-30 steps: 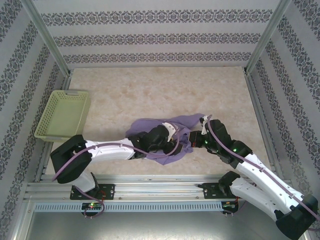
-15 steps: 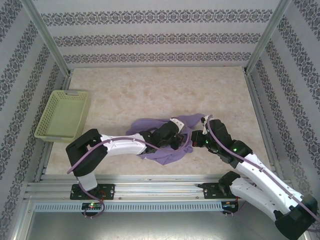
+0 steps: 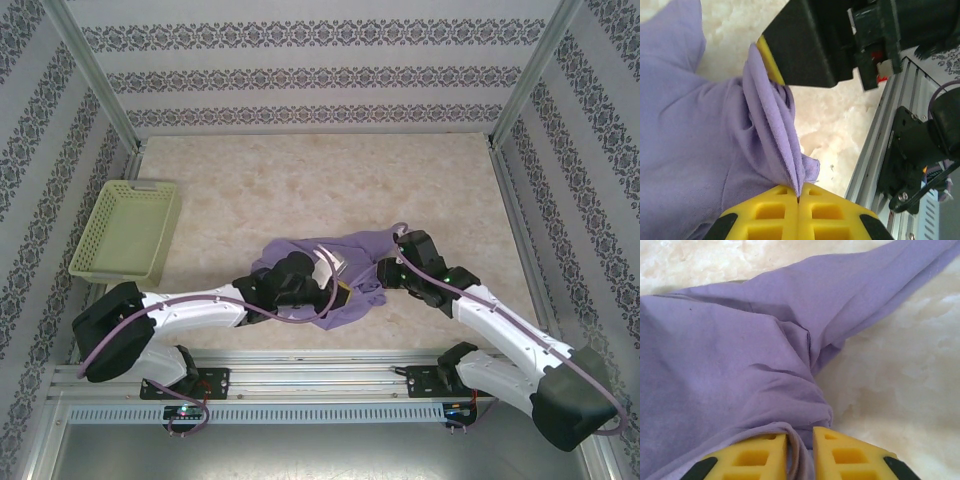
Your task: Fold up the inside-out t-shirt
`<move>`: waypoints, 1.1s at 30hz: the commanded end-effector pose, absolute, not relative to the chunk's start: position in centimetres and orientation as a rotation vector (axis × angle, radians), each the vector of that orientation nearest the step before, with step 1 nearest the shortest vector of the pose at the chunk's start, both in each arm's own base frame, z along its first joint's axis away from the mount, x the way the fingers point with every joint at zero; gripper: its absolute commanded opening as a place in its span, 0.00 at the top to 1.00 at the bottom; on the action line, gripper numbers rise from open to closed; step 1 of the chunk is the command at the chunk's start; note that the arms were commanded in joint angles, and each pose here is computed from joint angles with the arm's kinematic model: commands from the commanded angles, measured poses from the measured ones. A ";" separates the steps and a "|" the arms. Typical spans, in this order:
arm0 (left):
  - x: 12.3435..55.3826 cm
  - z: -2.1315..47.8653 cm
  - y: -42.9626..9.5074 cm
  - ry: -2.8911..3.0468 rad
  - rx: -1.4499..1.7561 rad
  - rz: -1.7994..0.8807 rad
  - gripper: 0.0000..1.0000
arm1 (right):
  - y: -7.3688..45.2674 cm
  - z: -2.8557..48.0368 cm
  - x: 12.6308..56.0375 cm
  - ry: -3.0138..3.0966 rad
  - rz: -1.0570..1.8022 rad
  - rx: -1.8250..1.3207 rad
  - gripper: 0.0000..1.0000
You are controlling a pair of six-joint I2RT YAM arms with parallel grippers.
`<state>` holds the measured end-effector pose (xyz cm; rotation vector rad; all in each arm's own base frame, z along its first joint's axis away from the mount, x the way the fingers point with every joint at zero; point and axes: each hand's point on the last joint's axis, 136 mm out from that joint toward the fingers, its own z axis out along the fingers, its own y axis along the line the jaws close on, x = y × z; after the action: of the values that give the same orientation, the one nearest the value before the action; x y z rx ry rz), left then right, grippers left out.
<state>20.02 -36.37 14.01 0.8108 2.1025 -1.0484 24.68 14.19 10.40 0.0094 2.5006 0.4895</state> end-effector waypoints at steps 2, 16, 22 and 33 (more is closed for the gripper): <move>21.1 16.7 -37.1 2.012 0.766 -1.154 1.00 | 13.1 12.8 24.3 2.440 0.453 0.023 0.66; 22.3 16.8 -36.7 2.020 0.698 -1.154 1.00 | 17.4 13.0 20.3 2.451 0.455 -0.059 0.71; 22.4 17.4 -36.2 2.008 0.683 -1.173 1.00 | 17.0 11.3 21.3 2.460 0.379 -0.002 0.70; 22.6 18.3 -35.5 1.975 0.637 -1.257 1.00 | 15.5 8.6 23.9 2.539 0.178 0.032 0.65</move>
<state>22.46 -35.44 15.85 0.6522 2.0648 -1.2007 22.74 15.59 8.05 0.0243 2.5624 0.2301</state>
